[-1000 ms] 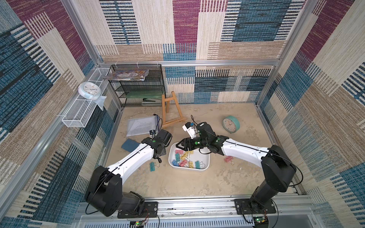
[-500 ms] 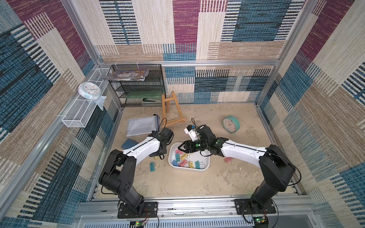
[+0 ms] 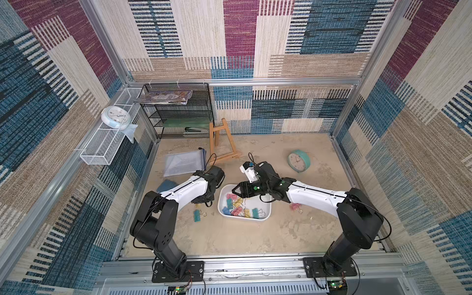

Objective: Take out the binder clips from the storage box
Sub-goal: Place the binder clip at the center of the board, then pick up the binder clip from the storage box, then place the binder clip at the center of the board.

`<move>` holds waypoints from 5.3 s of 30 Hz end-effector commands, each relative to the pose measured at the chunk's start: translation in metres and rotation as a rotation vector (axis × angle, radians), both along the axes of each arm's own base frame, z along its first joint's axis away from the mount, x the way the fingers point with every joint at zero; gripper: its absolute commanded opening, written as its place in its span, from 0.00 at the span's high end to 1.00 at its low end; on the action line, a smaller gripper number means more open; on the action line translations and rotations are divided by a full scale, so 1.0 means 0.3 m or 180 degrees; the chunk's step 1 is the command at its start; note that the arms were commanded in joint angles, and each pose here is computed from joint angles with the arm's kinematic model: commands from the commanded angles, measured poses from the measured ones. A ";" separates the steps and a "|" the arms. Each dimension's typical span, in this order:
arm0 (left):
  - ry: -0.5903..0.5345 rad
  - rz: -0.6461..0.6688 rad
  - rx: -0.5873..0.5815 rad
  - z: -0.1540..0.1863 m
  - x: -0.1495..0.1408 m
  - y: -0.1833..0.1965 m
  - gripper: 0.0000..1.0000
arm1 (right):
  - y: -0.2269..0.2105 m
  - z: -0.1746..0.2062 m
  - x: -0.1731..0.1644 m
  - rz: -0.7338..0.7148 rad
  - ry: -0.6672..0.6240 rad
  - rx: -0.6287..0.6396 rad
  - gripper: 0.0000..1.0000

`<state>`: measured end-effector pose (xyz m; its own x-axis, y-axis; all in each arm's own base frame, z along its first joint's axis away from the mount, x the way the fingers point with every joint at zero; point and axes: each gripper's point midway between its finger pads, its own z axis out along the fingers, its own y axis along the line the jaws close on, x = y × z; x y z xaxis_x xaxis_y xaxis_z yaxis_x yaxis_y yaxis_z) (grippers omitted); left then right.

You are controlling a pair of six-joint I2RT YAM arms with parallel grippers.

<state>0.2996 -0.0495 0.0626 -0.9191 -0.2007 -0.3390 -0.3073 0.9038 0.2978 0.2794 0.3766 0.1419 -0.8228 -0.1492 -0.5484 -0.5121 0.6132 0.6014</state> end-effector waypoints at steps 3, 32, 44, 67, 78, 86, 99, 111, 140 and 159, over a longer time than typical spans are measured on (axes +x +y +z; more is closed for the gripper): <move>-0.0061 -0.0012 -0.0068 0.053 -0.002 -0.004 0.62 | -0.025 -0.005 0.016 -0.0103 -0.0073 -0.0140 0.40; -0.0952 -0.0517 -0.1914 0.237 -0.078 -0.385 0.54 | -0.087 -0.210 0.054 0.0367 -0.0368 -0.1326 0.60; -0.0969 -0.0498 -0.1775 0.238 -0.089 -0.350 0.54 | -0.113 -0.271 0.070 0.0461 -0.0513 -0.1840 0.66; -0.0958 -0.0510 -0.1789 0.244 -0.094 -0.352 0.54 | -0.129 -0.266 0.055 0.0671 -0.0732 -0.2134 0.73; -0.0969 -0.0494 -0.1808 0.244 -0.100 -0.349 0.54 | -0.158 -0.288 0.048 0.0743 -0.0832 -0.2426 0.77; -0.0947 -0.0497 -0.1818 0.240 -0.100 -0.353 0.54 | -0.181 -0.297 0.041 0.0788 -0.0879 -0.2531 0.74; -0.0981 -0.0484 -0.1814 0.248 -0.103 -0.346 0.54 | -0.203 -0.297 0.023 0.0872 -0.0924 -0.2562 0.79; -0.0979 -0.0524 -0.1874 0.263 -0.099 -0.363 0.54 | -0.230 -0.183 0.025 0.0714 -0.1125 -0.2475 1.00; -0.0852 -0.1596 -0.2036 0.347 -0.088 -0.811 0.38 | -0.695 -0.193 0.369 -0.0990 -0.0970 -0.3121 1.00; -0.1005 -0.1579 -0.1968 0.370 -0.085 -0.773 0.37 | -0.642 -0.288 0.405 -0.0652 -0.0845 -0.3160 0.89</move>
